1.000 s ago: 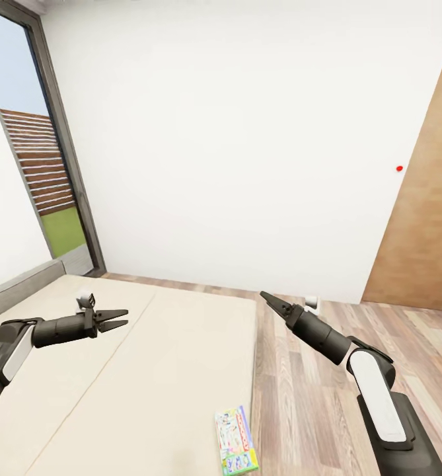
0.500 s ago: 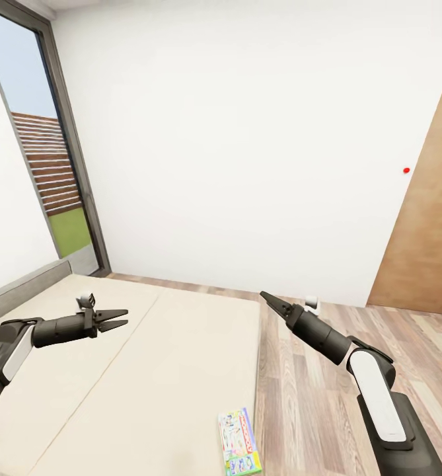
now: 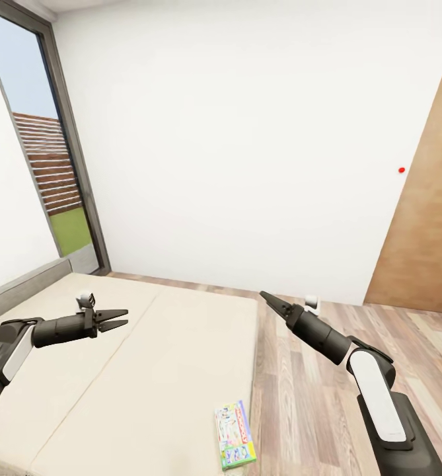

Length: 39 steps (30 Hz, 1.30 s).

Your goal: Put all the toys in the child's room - the three board games (two on the bed and one on the table), the two jigsaw puzzles on the table, and the tennis ball on the table - inside the toy box on the table in the child's room.

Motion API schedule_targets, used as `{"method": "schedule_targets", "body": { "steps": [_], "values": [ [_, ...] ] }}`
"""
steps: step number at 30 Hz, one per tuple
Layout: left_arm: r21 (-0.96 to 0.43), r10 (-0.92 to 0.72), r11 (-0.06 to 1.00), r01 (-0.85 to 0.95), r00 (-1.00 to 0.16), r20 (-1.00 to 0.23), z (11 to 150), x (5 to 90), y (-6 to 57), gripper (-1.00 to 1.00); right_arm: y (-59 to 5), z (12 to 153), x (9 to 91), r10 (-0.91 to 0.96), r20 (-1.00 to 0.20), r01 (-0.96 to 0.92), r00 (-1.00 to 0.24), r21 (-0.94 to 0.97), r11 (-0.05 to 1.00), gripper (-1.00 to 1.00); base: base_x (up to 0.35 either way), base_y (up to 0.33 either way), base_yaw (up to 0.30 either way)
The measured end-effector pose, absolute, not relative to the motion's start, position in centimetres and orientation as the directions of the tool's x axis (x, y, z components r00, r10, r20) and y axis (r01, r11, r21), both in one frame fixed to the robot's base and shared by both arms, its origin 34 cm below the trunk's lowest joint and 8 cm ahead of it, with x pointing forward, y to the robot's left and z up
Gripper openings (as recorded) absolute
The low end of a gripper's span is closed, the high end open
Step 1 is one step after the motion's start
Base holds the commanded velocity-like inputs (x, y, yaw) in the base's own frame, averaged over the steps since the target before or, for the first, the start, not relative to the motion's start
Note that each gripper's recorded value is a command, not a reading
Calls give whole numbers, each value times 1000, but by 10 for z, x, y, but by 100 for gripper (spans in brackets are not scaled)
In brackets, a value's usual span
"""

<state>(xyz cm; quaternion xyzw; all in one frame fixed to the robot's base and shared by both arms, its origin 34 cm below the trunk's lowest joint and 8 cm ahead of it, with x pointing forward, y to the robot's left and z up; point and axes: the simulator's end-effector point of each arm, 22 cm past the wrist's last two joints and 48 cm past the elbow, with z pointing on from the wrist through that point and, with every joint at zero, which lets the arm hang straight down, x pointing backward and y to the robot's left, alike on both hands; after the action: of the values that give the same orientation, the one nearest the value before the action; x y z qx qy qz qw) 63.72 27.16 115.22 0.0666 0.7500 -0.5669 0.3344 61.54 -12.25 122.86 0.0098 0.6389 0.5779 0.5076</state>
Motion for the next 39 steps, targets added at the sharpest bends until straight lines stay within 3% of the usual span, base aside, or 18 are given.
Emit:
{"method": "schedule_targets", "body": {
  "steps": [39],
  "values": [
    [-806, -279, 348, 479, -768, -577, 1152, 637, 271, 100, -123, 1228, 616, 599, -638, -572, -484, 749, 335, 100, -21, -71, 15]
  ]
}}
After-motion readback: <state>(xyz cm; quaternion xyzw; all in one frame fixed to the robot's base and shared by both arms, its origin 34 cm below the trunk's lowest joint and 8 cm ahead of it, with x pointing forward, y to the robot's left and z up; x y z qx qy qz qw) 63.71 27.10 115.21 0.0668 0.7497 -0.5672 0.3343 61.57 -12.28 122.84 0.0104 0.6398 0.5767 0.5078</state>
